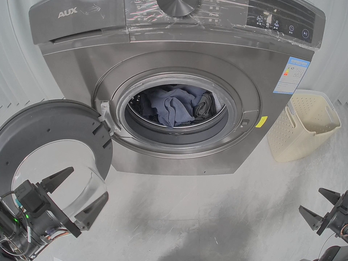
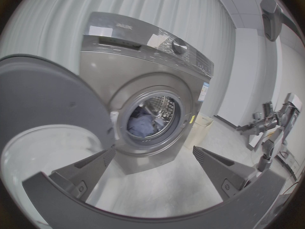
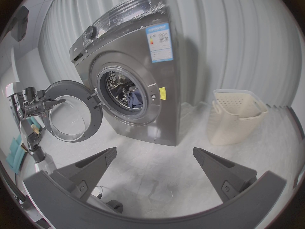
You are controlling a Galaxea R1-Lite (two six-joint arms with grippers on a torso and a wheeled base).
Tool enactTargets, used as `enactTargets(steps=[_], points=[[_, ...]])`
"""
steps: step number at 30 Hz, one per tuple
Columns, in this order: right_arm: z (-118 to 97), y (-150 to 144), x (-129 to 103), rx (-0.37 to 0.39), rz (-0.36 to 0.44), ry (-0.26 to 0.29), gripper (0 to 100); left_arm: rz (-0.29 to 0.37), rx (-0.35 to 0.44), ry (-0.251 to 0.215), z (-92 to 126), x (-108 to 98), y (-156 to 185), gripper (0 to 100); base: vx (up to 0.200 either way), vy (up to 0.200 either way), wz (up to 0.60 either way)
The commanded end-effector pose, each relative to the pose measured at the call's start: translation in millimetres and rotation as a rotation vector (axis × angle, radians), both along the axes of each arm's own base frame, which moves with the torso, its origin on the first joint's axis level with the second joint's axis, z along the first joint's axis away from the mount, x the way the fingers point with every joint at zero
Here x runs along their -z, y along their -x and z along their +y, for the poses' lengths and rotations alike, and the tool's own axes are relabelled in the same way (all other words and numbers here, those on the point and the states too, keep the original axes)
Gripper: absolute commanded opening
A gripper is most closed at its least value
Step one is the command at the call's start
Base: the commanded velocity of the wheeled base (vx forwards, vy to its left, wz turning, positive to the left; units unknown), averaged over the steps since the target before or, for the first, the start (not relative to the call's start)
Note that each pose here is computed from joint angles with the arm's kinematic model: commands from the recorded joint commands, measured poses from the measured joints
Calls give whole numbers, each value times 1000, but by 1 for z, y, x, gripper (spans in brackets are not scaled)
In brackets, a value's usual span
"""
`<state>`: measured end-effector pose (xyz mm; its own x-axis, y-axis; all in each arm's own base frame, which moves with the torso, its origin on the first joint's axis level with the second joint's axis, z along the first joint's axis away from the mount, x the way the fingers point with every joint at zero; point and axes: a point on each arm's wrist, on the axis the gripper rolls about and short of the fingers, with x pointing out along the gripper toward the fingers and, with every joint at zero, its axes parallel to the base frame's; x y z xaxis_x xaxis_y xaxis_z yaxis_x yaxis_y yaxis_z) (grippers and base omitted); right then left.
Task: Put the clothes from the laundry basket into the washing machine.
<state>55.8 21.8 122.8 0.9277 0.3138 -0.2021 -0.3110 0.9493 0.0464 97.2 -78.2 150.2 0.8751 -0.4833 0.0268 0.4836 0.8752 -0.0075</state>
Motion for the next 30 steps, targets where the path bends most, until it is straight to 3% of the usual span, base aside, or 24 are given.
enactTargets(steps=[1, 8, 15, 22, 25, 30], points=[[-19, 38, -8, 140, -203, -41, 100, -77, -120, 69, 41, -7, 33, 100, -200, 0, 0], [-22, 51, -1, 185, -223, -48, 100, -18, -176, 63, 59, 8, 55, 100, -114, 0, 0], [-23, 55, -3, 239, -262, -51, 100, -54, -253, 79, 74, 18, 78, 100, -200, 0, 0], [-24, 61, 5, 297, -289, -50, 100, -50, -248, 74, 79, 33, 94, 100, -200, 0, 0], [-24, 65, 13, 326, -292, -46, 100, -49, -288, 83, 80, 37, 99, 100, -133, 0, 0], [-23, 78, 45, 363, -226, -18, 100, -28, -440, 71, 81, 56, 113, 100, 0, 0, 0]])
